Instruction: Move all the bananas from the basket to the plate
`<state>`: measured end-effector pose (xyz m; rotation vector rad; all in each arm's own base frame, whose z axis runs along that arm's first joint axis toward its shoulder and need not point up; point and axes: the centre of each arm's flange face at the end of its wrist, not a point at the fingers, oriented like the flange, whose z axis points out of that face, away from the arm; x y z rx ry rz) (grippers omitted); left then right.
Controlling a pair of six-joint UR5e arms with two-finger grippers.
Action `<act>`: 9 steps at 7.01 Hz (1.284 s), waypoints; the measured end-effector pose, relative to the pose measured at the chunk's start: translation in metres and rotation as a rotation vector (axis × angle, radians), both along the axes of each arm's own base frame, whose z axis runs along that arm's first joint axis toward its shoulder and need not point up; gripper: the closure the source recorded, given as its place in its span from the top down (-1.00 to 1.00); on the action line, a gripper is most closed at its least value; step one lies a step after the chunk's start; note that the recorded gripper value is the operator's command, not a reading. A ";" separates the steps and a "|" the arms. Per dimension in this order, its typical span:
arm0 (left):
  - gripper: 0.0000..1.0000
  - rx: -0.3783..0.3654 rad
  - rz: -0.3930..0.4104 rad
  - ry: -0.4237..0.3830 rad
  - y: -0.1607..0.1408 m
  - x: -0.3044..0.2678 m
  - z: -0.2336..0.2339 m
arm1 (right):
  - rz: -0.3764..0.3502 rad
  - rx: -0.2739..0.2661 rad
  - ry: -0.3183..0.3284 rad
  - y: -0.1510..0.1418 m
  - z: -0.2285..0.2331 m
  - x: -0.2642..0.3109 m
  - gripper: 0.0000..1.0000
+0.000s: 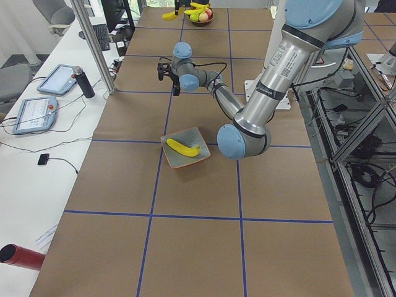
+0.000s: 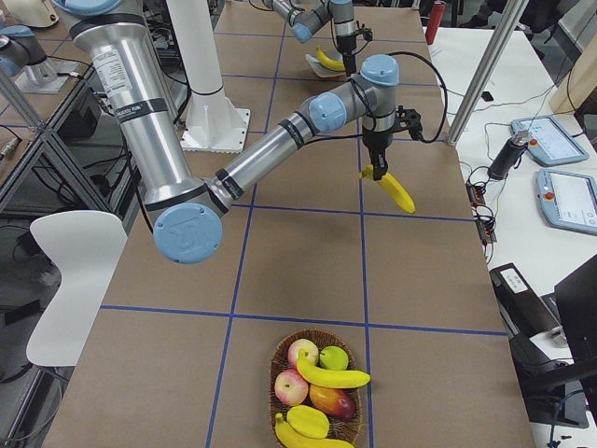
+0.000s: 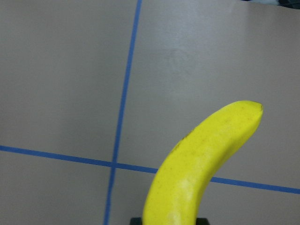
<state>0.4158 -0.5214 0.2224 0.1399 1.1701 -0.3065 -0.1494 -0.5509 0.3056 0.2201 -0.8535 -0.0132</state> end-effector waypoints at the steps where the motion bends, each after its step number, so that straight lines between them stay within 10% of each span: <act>1: 1.00 -0.027 -0.024 0.050 0.001 -0.001 -0.004 | 0.031 -0.011 -0.078 0.014 -0.021 -0.029 -1.00; 5: 1.00 -0.193 -0.091 0.343 0.030 0.009 -0.035 | 0.090 -0.041 -0.352 0.062 -0.089 -0.113 -1.00; 9: 1.00 -0.411 -0.172 0.585 0.054 0.027 -0.081 | 0.093 0.020 -0.481 0.128 -0.149 -0.174 -1.00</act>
